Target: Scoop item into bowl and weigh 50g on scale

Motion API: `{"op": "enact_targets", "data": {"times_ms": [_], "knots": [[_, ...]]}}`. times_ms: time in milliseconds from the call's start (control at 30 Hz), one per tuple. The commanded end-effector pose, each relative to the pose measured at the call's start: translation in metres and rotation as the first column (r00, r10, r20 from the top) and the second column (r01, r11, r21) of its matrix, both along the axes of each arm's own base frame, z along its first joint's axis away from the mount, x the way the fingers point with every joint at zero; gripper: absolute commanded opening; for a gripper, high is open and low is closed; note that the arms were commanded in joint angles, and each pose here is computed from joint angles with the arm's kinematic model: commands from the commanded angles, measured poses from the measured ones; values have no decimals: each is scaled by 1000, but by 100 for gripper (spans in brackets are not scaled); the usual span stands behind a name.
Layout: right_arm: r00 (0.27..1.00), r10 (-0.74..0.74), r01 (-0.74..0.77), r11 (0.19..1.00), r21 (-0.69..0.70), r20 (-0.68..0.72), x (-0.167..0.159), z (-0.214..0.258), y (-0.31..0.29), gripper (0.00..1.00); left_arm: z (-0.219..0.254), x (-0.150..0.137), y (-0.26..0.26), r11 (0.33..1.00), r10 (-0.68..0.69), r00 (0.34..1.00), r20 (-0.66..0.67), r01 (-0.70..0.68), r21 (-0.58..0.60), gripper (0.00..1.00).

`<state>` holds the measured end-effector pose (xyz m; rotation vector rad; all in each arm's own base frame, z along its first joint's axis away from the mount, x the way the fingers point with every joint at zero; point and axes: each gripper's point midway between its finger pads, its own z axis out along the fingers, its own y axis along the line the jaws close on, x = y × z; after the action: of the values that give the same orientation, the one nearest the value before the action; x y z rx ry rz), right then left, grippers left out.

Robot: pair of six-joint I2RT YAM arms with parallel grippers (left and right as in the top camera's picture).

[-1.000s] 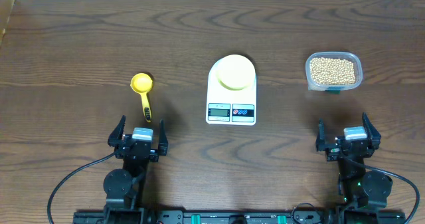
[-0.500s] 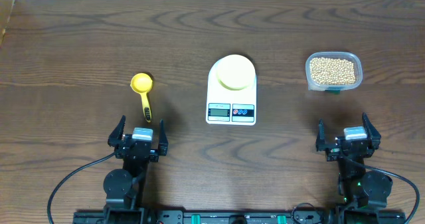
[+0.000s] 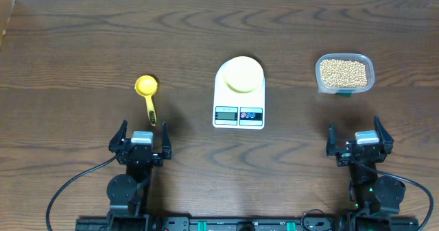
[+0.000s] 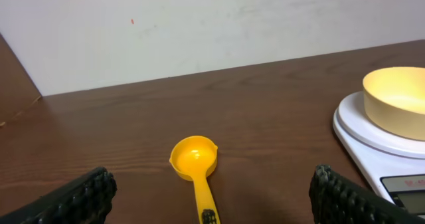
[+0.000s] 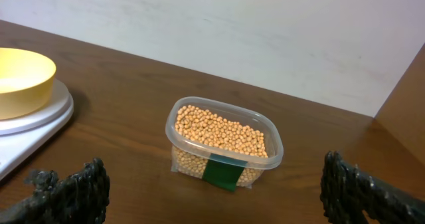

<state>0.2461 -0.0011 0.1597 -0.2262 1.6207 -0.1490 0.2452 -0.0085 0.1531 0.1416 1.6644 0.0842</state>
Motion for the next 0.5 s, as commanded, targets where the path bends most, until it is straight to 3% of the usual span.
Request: {"op": "enact_targets", "data": {"times_ms": [0, 467], "knots": [[1000, 13, -13, 1000, 13, 1, 0, 0, 3, 99, 1, -1, 8, 999, 46, 999, -11, -46, -23, 95], [1000, 13, -13, 1000, 13, 1, 0, 0, 3, 99, 25, 0, 7, 999, 46, 999, -18, -46, -22, 95]]}}
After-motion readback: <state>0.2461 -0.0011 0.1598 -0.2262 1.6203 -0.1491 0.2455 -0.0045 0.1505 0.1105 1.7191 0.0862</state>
